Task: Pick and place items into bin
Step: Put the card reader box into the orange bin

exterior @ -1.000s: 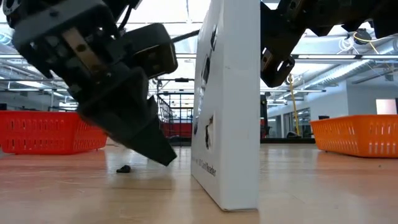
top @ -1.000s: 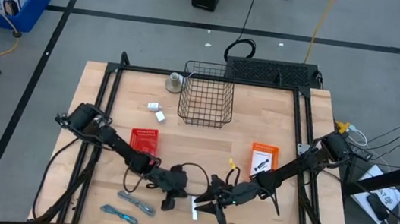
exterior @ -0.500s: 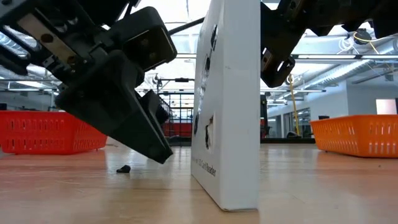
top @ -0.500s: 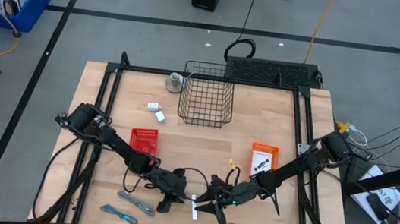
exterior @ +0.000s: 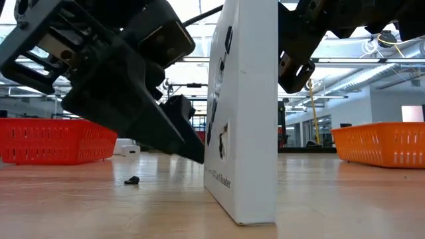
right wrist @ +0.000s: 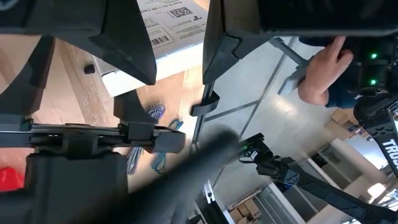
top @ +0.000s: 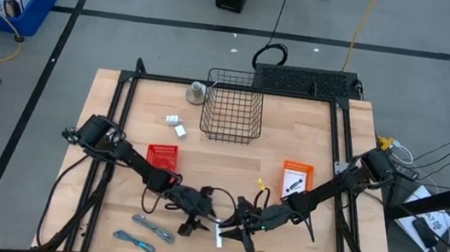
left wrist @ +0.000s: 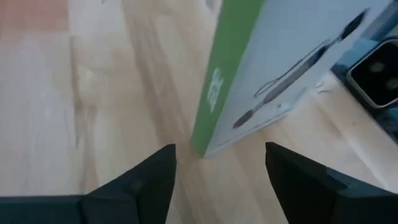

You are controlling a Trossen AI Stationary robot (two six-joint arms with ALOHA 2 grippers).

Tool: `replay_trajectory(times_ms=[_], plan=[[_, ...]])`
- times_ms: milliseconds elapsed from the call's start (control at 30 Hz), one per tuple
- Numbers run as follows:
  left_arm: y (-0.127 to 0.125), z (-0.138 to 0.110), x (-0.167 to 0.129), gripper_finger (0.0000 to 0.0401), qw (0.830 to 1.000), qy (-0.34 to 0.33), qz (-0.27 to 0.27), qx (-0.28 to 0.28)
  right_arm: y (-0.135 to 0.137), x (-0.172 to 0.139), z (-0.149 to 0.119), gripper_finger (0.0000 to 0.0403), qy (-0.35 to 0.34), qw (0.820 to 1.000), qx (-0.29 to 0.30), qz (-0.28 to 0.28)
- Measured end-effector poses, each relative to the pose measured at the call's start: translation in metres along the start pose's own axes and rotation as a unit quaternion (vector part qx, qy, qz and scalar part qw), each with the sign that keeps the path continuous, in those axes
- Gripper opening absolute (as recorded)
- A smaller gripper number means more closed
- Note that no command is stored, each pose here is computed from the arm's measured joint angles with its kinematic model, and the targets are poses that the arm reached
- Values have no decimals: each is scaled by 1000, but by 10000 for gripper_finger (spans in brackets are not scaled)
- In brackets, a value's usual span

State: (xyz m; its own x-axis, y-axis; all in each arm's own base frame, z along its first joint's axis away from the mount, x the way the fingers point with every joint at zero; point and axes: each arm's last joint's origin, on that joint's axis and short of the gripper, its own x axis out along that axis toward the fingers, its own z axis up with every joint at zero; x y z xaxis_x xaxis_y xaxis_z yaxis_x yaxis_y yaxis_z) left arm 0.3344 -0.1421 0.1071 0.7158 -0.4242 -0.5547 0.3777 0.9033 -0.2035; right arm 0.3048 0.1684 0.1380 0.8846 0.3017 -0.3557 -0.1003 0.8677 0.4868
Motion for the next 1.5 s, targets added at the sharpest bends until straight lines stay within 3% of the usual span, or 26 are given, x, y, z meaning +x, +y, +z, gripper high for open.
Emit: replay_trajectory(times_ms=[267,400,700,867,1200,1500], plan=[[16,9,-3,255,999,-32,-1,8,0,0,0,130,0,1000,-1,0],[18,17,-4,255,996,-67,-57,15,0,0,0,130,0,1000,-1,0],[14,22,-6,251,989,-88,-115,15,0,0,0,130,0,1000,-2,0],[9,25,-6,207,987,-103,-123,19,0,0,0,130,-2,1000,-1,-1],[8,30,-8,55,985,-118,-126,4,-6,0,-7,130,19,999,-11,-33],[8,29,-7,55,985,-119,-124,-31,-3,-1,-2,130,8,1000,-16,-23]])
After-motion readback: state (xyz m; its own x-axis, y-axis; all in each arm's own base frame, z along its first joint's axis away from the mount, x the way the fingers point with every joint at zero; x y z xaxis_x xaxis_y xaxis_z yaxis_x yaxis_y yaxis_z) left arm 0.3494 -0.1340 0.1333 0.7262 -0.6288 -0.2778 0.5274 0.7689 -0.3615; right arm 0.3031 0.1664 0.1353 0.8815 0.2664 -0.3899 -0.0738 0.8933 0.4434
